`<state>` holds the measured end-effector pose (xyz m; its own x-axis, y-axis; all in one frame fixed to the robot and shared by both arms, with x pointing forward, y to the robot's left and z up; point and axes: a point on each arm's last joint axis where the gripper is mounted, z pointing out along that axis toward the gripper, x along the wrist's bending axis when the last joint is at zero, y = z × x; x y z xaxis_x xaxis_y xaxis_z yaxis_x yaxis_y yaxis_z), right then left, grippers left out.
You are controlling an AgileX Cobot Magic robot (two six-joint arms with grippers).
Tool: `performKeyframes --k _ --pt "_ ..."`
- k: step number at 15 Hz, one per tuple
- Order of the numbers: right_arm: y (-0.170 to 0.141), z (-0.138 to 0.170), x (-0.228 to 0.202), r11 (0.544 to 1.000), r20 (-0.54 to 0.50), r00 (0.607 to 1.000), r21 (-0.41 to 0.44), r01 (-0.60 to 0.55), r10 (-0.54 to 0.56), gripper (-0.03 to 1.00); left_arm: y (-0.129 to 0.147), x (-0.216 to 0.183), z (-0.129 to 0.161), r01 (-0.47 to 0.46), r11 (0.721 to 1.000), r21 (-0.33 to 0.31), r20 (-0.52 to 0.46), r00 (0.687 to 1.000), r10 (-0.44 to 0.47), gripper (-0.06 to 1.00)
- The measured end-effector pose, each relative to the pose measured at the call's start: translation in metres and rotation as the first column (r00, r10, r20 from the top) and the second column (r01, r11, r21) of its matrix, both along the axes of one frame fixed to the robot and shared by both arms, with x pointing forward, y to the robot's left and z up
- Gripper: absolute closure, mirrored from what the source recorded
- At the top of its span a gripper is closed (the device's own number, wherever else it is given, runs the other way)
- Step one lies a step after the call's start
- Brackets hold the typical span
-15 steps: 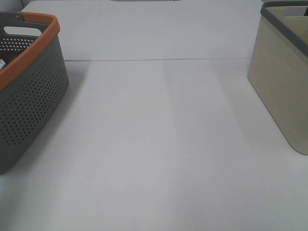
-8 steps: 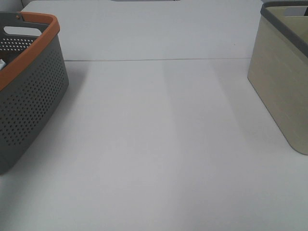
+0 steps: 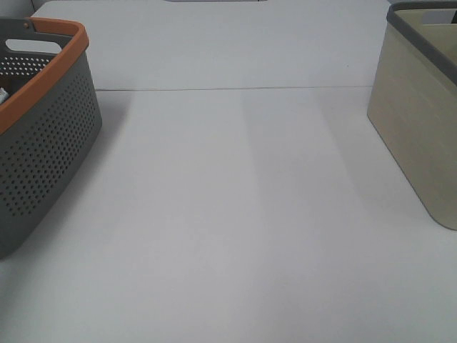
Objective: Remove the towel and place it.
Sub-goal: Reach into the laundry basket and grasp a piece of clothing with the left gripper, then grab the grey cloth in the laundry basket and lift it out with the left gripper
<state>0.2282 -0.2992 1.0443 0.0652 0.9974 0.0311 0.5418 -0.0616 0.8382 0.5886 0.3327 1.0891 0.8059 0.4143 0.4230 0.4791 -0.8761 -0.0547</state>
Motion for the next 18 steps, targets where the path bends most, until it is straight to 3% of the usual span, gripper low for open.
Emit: performKeyframes --k 5,10,14,18 --pt "0.000 0.000 0.000 1.000 0.000 1.000 0.000 0.000 0.000 0.00 0.006 0.051 -0.070 0.095 0.989 0.115 -0.036 0.995 -0.091 -0.04" --pt "0.000 0.000 0.000 1.000 0.000 1.000 0.000 0.000 0.000 0.00 -0.008 0.072 -0.116 0.146 0.984 0.102 -0.111 0.985 -0.135 -0.01" --pt "0.000 0.000 0.000 1.000 0.000 1.000 0.000 0.000 0.000 0.00 -0.008 0.073 -0.123 0.144 0.985 0.098 -0.127 0.983 -0.131 0.25" --pt "0.000 0.000 0.000 1.000 0.000 1.000 0.000 0.000 0.000 0.00 -0.007 0.070 -0.125 0.128 0.987 0.100 -0.175 0.978 -0.109 0.36"
